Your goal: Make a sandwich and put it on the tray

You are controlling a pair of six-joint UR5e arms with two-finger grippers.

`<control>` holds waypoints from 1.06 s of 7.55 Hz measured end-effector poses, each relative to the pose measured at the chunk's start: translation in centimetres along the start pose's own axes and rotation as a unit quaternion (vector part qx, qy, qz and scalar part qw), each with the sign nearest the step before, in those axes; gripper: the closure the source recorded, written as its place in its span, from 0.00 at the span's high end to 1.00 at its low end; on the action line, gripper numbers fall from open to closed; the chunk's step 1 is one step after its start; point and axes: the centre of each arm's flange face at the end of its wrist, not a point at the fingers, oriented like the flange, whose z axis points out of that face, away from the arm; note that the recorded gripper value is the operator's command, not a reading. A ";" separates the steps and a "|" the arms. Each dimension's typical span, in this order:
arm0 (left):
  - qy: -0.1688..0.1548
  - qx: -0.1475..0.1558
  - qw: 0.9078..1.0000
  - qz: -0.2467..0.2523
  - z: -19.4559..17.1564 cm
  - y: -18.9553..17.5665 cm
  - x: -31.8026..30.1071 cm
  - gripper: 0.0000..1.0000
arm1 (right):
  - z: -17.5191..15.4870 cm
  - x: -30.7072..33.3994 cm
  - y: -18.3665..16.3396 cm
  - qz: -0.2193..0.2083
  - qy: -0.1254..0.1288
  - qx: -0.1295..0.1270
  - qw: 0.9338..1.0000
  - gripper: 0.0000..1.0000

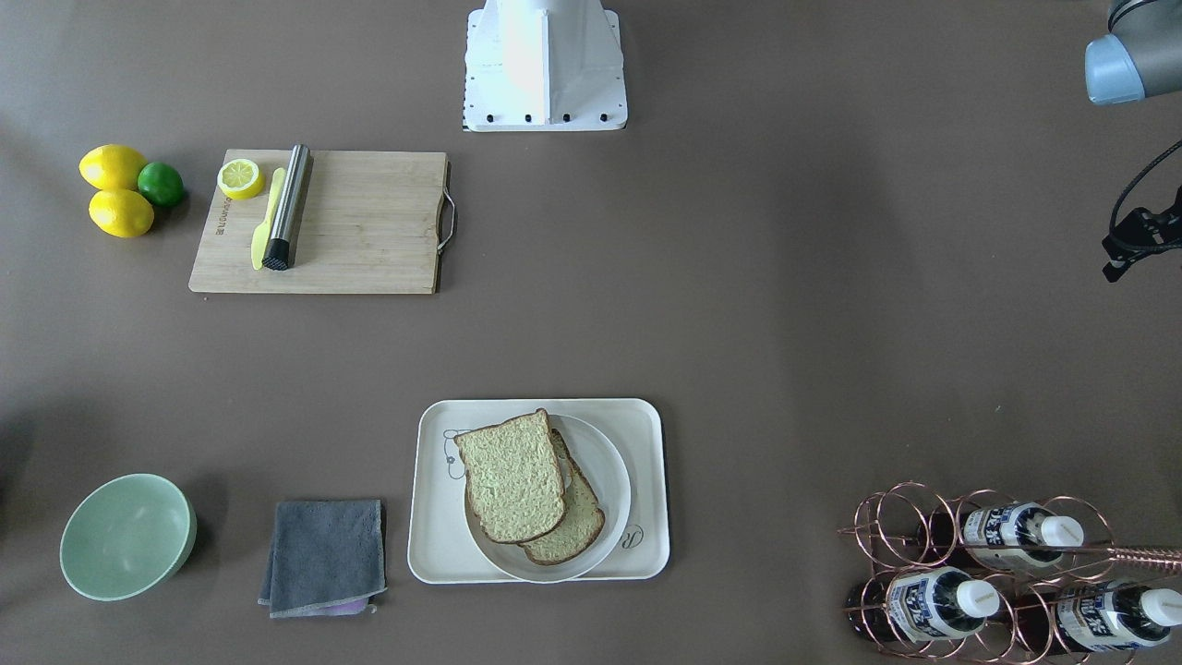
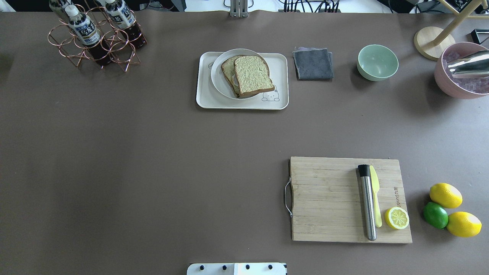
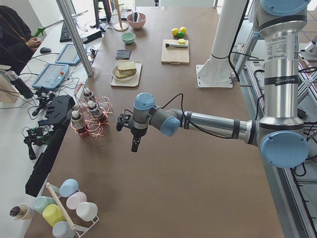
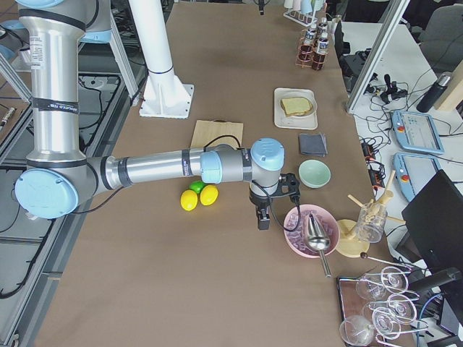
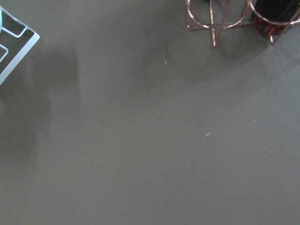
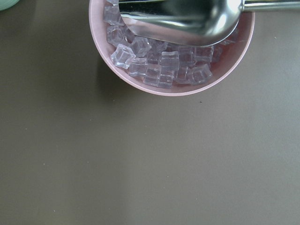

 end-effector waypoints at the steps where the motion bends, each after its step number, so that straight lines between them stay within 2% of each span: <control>1: -0.006 -0.008 1.000 -0.012 0.5 0.6 -1.8 0.98 | 0.4 0.4 0.6 -0.003 0.000 -0.005 1.000 1.00; 4: -0.009 -0.039 0.999 0.032 -2.0 -0.6 -7.7 0.98 | 1.8 2.1 2.2 0.005 0.001 -0.021 1.000 1.00; 8: 0.021 -0.051 0.998 0.023 -3.3 -1.3 -8.6 0.98 | 3.1 3.8 2.2 0.024 0.000 -0.034 0.999 1.00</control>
